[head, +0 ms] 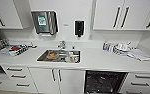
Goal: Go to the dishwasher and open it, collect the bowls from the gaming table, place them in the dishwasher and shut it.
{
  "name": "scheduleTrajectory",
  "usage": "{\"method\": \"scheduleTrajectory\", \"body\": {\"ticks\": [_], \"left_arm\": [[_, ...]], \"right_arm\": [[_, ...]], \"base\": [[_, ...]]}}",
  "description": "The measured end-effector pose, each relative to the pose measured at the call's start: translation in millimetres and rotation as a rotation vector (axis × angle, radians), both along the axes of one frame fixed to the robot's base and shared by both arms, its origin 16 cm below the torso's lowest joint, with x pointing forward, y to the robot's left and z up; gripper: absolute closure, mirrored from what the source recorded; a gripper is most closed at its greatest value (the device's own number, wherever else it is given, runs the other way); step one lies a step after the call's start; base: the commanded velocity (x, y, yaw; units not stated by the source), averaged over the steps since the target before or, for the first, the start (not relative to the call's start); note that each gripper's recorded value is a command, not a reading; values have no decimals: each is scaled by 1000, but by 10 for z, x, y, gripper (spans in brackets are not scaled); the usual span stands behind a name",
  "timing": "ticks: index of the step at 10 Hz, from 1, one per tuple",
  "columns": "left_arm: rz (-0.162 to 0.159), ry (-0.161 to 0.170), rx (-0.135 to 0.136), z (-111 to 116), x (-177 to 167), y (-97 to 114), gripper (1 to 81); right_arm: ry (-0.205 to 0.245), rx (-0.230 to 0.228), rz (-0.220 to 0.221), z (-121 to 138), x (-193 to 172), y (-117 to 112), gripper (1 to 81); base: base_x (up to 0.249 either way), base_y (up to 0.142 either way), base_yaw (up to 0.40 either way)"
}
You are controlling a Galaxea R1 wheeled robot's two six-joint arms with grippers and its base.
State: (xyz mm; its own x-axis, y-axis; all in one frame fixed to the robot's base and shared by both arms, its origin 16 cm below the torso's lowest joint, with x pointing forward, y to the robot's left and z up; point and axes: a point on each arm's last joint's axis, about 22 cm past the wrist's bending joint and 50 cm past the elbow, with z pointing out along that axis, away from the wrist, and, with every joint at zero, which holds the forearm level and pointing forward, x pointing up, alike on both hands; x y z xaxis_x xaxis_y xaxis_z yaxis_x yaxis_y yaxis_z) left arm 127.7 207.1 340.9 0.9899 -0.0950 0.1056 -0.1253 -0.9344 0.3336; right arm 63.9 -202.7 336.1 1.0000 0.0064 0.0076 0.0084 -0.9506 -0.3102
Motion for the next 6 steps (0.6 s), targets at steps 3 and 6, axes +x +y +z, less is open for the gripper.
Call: {"method": "scheduleTrajectory", "body": {"ticks": [3,6], "left_arm": [[-2,-7,21,115,-121,1,10],[-3,19,28,249,-371,-5,10]], "right_arm": [[-11,-1,1,141,-92,-4,10],[20,-4,1,301,-352,-6,10]], "base": [[0,0,0],[0,0,0]]}}
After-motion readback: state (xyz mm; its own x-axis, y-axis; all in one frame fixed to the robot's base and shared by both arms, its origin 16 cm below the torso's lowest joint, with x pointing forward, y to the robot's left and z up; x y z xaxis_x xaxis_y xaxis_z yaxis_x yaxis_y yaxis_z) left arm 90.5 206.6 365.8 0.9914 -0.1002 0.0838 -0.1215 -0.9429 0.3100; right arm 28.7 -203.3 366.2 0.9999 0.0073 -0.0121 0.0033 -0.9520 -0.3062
